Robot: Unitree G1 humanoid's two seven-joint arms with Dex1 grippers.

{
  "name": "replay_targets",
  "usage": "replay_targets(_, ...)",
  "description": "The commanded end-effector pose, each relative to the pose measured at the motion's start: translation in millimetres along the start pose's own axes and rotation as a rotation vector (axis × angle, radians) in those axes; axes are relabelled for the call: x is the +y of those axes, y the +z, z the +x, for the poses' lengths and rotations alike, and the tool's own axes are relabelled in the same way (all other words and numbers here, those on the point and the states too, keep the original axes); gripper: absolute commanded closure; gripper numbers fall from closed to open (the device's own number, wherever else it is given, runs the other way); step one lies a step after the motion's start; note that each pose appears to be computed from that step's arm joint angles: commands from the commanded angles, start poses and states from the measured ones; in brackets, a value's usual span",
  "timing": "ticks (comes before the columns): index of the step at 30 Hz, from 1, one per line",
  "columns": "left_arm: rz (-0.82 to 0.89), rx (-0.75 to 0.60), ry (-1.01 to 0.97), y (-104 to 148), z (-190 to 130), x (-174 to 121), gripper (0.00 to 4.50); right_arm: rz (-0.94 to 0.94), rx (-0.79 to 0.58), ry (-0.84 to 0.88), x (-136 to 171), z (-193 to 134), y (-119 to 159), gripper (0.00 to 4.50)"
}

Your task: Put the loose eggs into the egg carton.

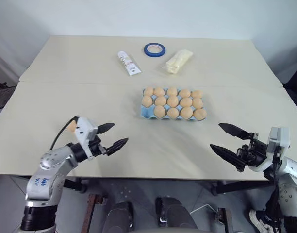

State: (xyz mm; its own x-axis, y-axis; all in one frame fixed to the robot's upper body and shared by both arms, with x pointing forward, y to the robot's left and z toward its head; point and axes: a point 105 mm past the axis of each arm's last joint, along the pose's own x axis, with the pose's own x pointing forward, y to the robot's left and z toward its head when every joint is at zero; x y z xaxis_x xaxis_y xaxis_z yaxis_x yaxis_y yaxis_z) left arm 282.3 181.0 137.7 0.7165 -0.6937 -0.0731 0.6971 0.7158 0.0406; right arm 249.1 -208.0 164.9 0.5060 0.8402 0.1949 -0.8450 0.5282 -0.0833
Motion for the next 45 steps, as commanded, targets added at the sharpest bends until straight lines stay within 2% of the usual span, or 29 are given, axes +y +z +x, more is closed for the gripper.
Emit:
replay_targets(1, 0.044, -0.058, 0.134, 20.5, -24.0, 20.3, 0.05, -0.020, -0.007, 0.026, -2.4, 1.5, 6.6, 0.00)
replay_targets(7, 0.052, -0.117, 0.303, 30.3, -44.7, 48.6, 0.05, -0.025, -0.029, 0.027, -7.8, 7.3, 7.5, 0.00)
replay_targets(17, 0.072, -0.079, 0.401, 33.9, -42.8, 72.8, 0.05, -0.025, 0.001, 0.038, -12.5, 11.6, 4.1, 0.00)
replay_targets(22, 0.053, -0.039, 0.480, 26.4, -51.6, 82.2, 0.05, -0.021, 0.010, 0.039, -11.4, 10.5, 4.3, 0.00)
replay_targets(26, 0.014, 0.054, 0.575, 10.1, -60.7, 97.6, 0.05, -0.017, 0.018, 0.038, -12.0, 10.4, 3.2, 0.00)
replay_targets(30, -0.025, 0.102, 0.613, -0.4, -56.4, 103.7, 0.05, -0.013, 0.024, 0.042, -12.0, 11.1, 2.5, 0.00)
replay_targets(44, -0.097, 0.172, 0.512, -34.9, -20.4, 106.7, 0.05, -0.020, 0.048, 0.050, -14.0, 14.1, 1.2, 0.00)
replay_targets(45, -0.097, 0.173, 0.511, -35.8, -19.3, 107.8, 0.22, -0.022, 0.049, 0.048, -13.9, 14.1, 1.2, 0.00)
